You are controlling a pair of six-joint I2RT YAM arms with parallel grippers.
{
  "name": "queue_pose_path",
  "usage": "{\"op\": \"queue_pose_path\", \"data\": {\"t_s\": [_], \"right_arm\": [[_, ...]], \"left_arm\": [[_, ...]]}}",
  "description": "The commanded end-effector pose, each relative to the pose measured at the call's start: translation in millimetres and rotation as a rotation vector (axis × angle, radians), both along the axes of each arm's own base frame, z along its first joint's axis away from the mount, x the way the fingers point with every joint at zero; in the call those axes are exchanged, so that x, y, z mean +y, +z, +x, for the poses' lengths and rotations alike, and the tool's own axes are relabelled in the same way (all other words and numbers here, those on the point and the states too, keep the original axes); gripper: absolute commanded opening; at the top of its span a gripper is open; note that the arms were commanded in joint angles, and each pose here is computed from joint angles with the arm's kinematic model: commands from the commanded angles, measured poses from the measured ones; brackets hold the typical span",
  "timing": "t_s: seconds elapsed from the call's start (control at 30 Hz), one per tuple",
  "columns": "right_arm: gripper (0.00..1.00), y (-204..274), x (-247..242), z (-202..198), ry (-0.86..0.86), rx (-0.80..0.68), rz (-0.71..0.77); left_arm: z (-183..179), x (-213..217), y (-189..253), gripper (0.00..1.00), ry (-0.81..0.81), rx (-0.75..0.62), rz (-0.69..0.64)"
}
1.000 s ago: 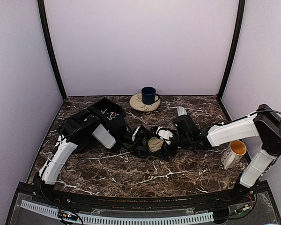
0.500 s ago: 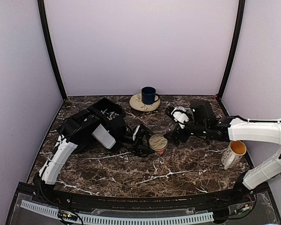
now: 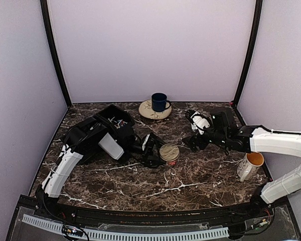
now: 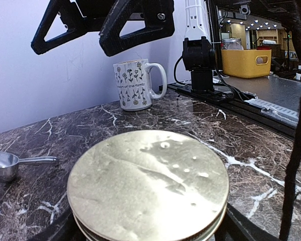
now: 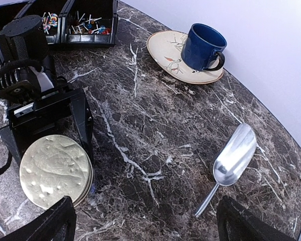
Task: Pack the candies
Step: Screw the box lid onto the packing box, then reset both arms
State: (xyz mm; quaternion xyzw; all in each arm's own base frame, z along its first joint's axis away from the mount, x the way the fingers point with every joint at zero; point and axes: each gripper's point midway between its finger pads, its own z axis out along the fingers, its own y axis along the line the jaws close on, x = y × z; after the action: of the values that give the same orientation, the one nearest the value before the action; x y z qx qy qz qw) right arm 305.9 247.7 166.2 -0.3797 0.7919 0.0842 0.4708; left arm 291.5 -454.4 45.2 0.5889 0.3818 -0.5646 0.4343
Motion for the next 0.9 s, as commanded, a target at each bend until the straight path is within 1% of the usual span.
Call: {"op": "queue_pose_path", "data": {"t_s": [0.0,0.13,0.3,0.5,0.6,0.73,0.87], "right_arm": [[0.97,-4.9,-2.3,3.4,-0.028,0.009,0.008],[0.97,-6.7,0.7,3.6,-0.02,0.02,0.014],[0.97,-11.1,4.6,3.9,-0.012,0.04,0.018],[0.98,-16.7,16.4,5.0,0.016,0.087,0.03],[0.98,-16.7,24.7,9.9,0.0,0.103,0.063],[0.98,-12.7,42.3,12.4,0.013,0.081,0.12],[0.98,-9.1,47.9,27.5,-0.037,0.043,0.129]], "left_arm": [[-37.0,29.3,-121.6,0.9,0.011,0.331,0.279],[-36.2,29.3,-121.3,0.99,0.014,0.33,0.278],[-35.5,30.3,-119.8,0.99,0.018,0.33,0.272],[-27.0,40.9,-106.2,0.99,0.064,0.327,0.227],[-27.7,48.4,-99.6,0.99,0.087,0.323,0.212],[-28.5,55.6,-89.3,0.99,0.122,0.301,0.193],[-28.5,62.5,-80.6,0.99,0.164,0.289,0.177]]}}
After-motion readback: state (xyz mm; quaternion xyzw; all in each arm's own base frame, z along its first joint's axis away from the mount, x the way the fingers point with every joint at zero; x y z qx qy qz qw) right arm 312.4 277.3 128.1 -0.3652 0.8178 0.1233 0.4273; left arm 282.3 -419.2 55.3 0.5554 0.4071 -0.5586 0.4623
